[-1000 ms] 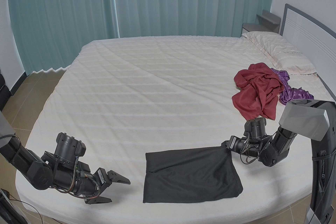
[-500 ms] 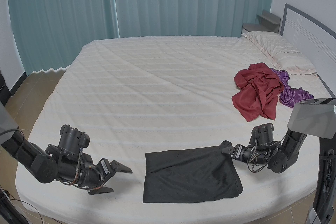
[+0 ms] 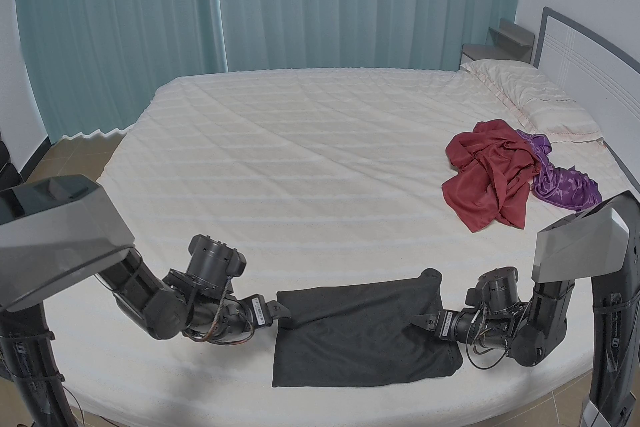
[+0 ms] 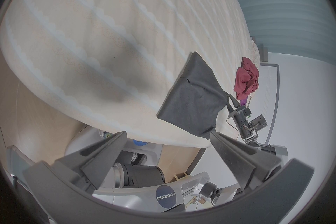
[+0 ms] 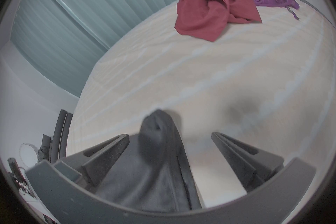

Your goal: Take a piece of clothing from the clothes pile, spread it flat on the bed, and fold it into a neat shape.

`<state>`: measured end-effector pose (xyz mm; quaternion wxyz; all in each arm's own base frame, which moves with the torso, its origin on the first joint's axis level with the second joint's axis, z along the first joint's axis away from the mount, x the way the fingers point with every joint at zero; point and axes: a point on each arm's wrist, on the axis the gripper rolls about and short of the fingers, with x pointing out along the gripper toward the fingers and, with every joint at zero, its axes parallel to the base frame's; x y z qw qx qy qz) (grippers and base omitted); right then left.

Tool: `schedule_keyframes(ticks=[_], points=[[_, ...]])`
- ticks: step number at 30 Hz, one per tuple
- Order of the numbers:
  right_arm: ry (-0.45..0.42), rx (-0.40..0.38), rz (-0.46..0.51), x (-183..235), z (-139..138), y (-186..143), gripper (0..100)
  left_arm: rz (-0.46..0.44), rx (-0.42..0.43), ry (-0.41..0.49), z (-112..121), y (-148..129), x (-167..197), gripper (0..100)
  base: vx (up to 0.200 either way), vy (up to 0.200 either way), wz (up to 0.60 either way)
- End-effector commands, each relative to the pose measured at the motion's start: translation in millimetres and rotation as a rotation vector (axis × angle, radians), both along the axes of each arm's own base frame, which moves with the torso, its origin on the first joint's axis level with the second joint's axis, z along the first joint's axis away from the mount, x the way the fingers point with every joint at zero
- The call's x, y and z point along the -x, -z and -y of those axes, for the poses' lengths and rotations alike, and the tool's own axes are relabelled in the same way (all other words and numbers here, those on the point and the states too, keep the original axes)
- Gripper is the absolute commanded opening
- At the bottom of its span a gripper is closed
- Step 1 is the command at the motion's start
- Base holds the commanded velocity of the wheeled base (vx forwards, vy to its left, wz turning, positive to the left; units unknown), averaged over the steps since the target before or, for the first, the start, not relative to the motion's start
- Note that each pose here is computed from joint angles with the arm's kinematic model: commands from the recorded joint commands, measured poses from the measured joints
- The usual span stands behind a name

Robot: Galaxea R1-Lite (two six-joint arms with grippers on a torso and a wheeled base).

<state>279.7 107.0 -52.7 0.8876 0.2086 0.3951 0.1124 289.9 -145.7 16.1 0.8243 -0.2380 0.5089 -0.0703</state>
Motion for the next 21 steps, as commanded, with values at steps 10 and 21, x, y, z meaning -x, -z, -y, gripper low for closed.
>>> schedule_keyframes(ticks=[10, 21], points=[[0.010, 0.002, 0.004, 9.1, 8.9, 12.3, 100, 0.019, -0.090, 0.159, 29.6, 39.6, 1.1, 100, 0.000, 0.000, 0.00], [-0.053, -0.004, 0.009, 14.0, -6.9, 16.2, 100, 0.092, -0.111, 0.193, 54.1, 45.9, -4.8, 100, 0.000, 0.000, 0.00]])
